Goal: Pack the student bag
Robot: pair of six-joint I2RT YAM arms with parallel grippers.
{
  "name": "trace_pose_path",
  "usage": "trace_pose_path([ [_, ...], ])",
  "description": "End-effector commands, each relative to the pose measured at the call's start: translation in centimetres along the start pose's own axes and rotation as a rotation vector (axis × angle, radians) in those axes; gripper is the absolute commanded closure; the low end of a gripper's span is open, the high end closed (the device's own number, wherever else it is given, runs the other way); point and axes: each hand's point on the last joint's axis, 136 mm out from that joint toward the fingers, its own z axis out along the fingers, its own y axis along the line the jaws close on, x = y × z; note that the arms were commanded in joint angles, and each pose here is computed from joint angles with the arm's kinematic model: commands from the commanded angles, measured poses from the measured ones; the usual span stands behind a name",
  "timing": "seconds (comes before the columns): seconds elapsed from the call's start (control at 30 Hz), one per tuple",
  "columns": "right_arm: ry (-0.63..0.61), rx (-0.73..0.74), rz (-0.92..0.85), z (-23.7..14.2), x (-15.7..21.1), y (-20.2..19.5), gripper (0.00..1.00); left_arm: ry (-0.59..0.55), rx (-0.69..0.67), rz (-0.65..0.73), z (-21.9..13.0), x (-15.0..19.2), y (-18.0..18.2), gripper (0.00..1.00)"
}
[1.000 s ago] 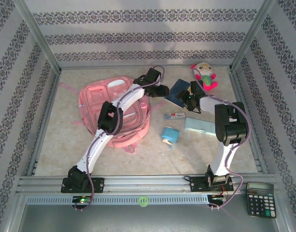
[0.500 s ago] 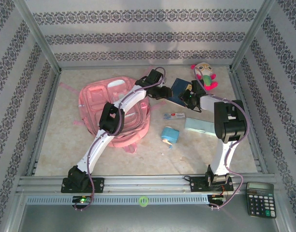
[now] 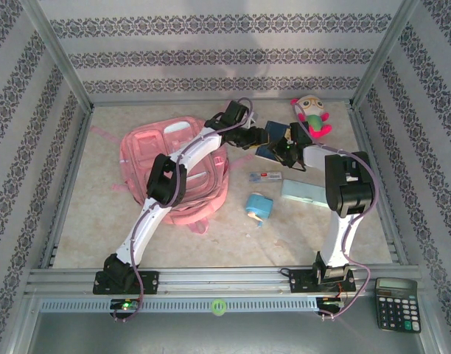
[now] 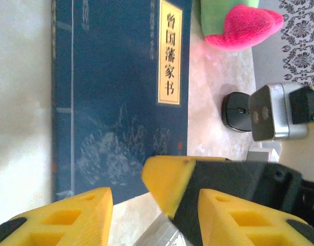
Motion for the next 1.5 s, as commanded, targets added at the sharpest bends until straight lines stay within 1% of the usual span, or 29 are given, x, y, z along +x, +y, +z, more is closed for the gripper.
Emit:
trace_pose_path([
  [0.0, -0.088, 0.085, -0.088, -4.2, -1.5, 0.3, 0.37, -0.046, -0.067, 0.046, -1.0, -0.8, 0.1, 0.53],
  [0.07, -0.127, 0.160, -0.094, -5.4, -2.7, -0.8, 0.31, -0.048, -0.124, 0.031, -0.9, -0.9, 1.7, 0.52],
  [0.13, -0.122, 0.220, -0.082, -5.2, -3.5, -2.2, 0.29, -0.058, -0.183, 0.043, -0.9, -0.9, 2.9, 0.52],
  [0.2, -0.096, 0.252, -0.075, -4.3, -3.6, -3.1, 0.29, -0.059, -0.196, 0.044, -0.6, -0.9, 3.5, 0.51],
  [0.3, -0.070, 0.275, -0.065, -3.1, -3.2, -3.7, 0.30, -0.028, -0.204, 0.026, 0.2, -0.2, 4.4, 0.52],
  [0.4, -0.081, 0.313, -0.063, -2.9, -3.2, -4.5, 0.30, 0.000, -0.206, 0.020, 1.1, 0.9, 4.9, 0.52],
  [0.5, -0.054, 0.319, -0.062, -2.3, -2.7, -4.8, 0.32, 0.015, -0.196, 0.021, 1.9, 1.5, 4.9, 0.52],
  [0.67, 0.017, 0.250, -0.036, -0.4, -1.4, -4.4, 0.42, 0.032, -0.169, -0.006, 3.2, 2.3, 5.0, 0.53],
  [0.8, 0.055, 0.224, -0.053, 0.2, -1.2, -3.7, 0.56, 0.051, -0.142, -0.017, 3.9, 3.0, 4.6, 0.53],
  [0.87, 0.069, 0.199, -0.055, 0.2, -1.0, -3.2, 0.62, 0.064, -0.117, -0.027, 4.4, 3.4, 4.2, 0.53],
  [0.93, 0.107, 0.150, -0.044, 0.8, -0.5, -2.4, 0.66, 0.084, -0.089, -0.037, 4.9, 4.1, 3.5, 0.54],
  [1.0, 0.144, 0.117, -0.041, 1.4, 0.0, -1.6, 0.69, 0.108, -0.067, -0.036, 5.2, 4.9, 2.7, 0.54],
  [1.1, 0.155, 0.096, -0.037, 1.7, 0.3, -1.1, 0.72, 0.118, -0.015, -0.044, 5.1, 5.3, 0.9, 0.54],
  [1.23, 0.172, 0.020, -0.005, 2.0, 0.5, 0.0, 0.75, 0.072, 0.104, -0.048, 3.5, 3.7, -3.0, 0.54],
  [1.33, 0.172, -0.001, 0.004, 1.9, 0.5, 0.3, 0.76, 0.044, 0.157, -0.037, 1.9, 2.5, -5.5, 0.53],
  [1.47, 0.171, -0.038, 0.011, 1.6, 0.7, 1.0, 0.77, 0.035, 0.209, -0.056, 0.9, 1.8, -7.1, 0.53],
])
